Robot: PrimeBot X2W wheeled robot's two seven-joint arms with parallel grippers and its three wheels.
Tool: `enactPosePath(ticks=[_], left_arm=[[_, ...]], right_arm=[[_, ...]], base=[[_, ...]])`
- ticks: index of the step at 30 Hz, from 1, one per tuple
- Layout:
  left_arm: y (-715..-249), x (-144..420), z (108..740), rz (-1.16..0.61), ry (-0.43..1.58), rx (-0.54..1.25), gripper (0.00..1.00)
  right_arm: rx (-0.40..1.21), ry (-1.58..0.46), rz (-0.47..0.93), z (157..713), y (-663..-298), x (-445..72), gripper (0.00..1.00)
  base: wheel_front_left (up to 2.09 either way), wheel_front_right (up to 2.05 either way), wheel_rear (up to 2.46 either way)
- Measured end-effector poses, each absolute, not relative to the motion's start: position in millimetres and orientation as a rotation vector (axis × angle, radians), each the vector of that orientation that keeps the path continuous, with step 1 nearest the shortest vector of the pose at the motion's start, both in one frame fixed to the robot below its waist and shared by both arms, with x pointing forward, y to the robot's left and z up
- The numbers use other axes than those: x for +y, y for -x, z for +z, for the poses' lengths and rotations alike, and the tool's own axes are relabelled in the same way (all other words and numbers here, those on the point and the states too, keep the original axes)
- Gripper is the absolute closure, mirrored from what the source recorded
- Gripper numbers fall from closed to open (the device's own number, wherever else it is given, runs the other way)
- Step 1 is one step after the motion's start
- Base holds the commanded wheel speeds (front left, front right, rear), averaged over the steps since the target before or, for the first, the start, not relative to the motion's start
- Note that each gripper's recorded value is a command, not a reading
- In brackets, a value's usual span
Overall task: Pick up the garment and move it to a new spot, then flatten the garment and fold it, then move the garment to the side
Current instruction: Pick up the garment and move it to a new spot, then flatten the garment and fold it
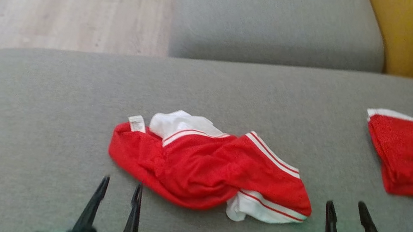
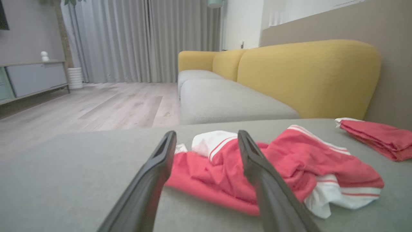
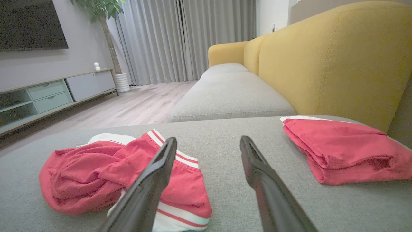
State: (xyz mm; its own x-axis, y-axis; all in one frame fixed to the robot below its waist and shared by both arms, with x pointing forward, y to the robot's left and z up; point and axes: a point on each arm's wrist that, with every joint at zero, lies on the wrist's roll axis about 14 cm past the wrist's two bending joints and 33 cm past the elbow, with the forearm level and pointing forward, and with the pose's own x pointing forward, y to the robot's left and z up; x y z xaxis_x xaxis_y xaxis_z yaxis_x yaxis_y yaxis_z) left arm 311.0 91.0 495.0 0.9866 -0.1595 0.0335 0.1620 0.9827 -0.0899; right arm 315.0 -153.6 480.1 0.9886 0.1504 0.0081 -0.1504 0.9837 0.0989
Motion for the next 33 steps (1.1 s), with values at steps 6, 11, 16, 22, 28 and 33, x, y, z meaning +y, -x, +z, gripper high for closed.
enactPosePath(ticks=[6,11,16,22,28,33], left_arm=[[-291,110,488,-0.102,0.066,-0.017,0.00],[-293,121,494,-0.074,0.067,-0.042,0.00],[-296,121,496,-0.077,0.063,-0.048,0.00],[-295,122,495,-0.073,0.066,-0.046,0.00],[-294,121,495,-0.075,0.064,-0.048,0.00],[-293,123,496,-0.070,0.064,-0.051,0.00]], right_arm=[[0.019,-0.100,0.173,474,-305,-145,0.00],[0.009,-0.103,0.178,477,-305,-143,0.00],[0.013,-0.099,0.175,475,-305,-143,0.00],[0.014,-0.100,0.176,475,-305,-142,0.00],[0.012,-0.102,0.180,476,-305,-141,0.00],[0.008,-0.104,0.179,477,-305,-141,0.00]], base=[[0.00,0.00,0.00],[0.00,0.00,0.00],[0.00,0.00,0.00],[0.00,0.00,0.00],[0.00,0.00,0.00],[0.00,0.00,0.00]])
